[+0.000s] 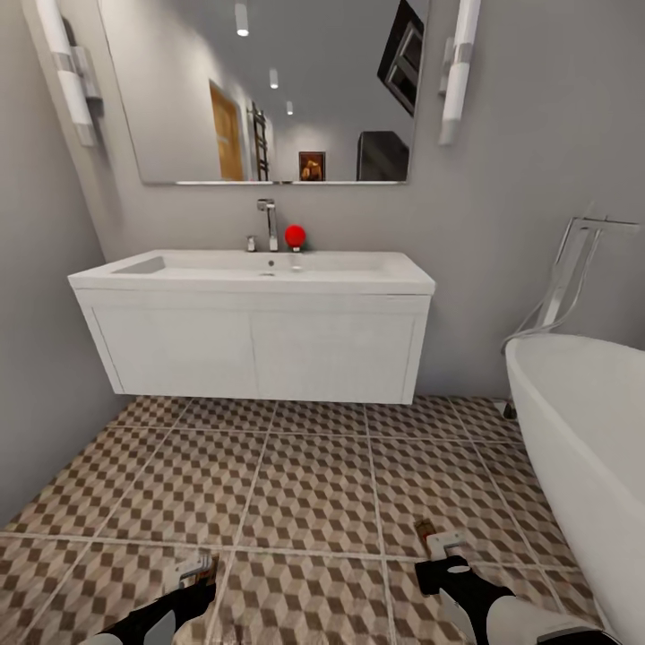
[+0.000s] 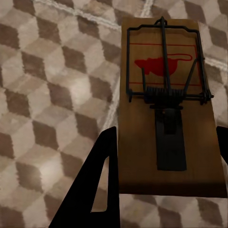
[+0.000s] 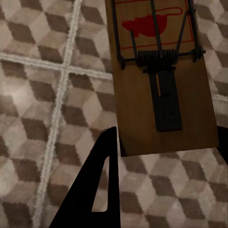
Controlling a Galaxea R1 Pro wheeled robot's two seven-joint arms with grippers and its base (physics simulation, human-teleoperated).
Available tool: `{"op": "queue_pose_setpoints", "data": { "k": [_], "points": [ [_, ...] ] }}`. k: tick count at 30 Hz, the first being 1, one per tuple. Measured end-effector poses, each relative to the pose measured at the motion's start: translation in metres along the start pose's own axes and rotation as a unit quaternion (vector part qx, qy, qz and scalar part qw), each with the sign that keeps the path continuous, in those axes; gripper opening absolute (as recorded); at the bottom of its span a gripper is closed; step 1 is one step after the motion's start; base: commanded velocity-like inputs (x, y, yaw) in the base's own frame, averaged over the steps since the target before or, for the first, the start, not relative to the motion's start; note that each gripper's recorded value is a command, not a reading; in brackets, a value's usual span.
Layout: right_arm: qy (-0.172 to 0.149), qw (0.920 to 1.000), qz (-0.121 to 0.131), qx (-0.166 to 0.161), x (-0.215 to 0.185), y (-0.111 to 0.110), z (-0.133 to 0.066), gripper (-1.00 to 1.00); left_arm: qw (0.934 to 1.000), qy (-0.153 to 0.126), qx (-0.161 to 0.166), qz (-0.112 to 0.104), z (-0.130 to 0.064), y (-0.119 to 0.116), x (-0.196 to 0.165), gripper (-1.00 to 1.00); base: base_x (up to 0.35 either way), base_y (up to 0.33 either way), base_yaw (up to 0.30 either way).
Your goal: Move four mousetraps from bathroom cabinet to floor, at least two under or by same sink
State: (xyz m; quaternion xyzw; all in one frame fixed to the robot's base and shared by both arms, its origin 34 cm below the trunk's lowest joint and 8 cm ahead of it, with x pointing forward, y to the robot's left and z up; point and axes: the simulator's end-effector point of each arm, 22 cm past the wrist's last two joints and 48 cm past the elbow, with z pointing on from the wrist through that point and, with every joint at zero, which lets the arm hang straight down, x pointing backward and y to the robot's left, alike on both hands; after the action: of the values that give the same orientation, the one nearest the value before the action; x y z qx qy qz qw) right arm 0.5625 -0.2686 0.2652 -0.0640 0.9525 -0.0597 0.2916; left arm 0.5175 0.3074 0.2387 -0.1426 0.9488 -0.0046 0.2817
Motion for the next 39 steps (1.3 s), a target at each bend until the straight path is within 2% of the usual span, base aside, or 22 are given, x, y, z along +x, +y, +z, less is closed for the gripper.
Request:
{"op": "queue_pose_setpoints", "data": {
  "k": [20, 39],
  "points": [
    [0.040, 0.9992, -0.003, -0.006, 0.040, 0.008, 0.021, -1.00, 0.9992, 0.039, -0.011, 0.003, 0.018, 0.010, 0.038, -1.00, 0.000, 0.000, 0.000],
    [0.026, 0.9996, -0.003, -0.007, 0.034, 0.008, 0.022, -1.00, 0.9992, 0.039, -0.011, 0.003, 0.018, 0.010, 0.038, -1.00, 0.000, 0.000, 0.000]
  ]
}}
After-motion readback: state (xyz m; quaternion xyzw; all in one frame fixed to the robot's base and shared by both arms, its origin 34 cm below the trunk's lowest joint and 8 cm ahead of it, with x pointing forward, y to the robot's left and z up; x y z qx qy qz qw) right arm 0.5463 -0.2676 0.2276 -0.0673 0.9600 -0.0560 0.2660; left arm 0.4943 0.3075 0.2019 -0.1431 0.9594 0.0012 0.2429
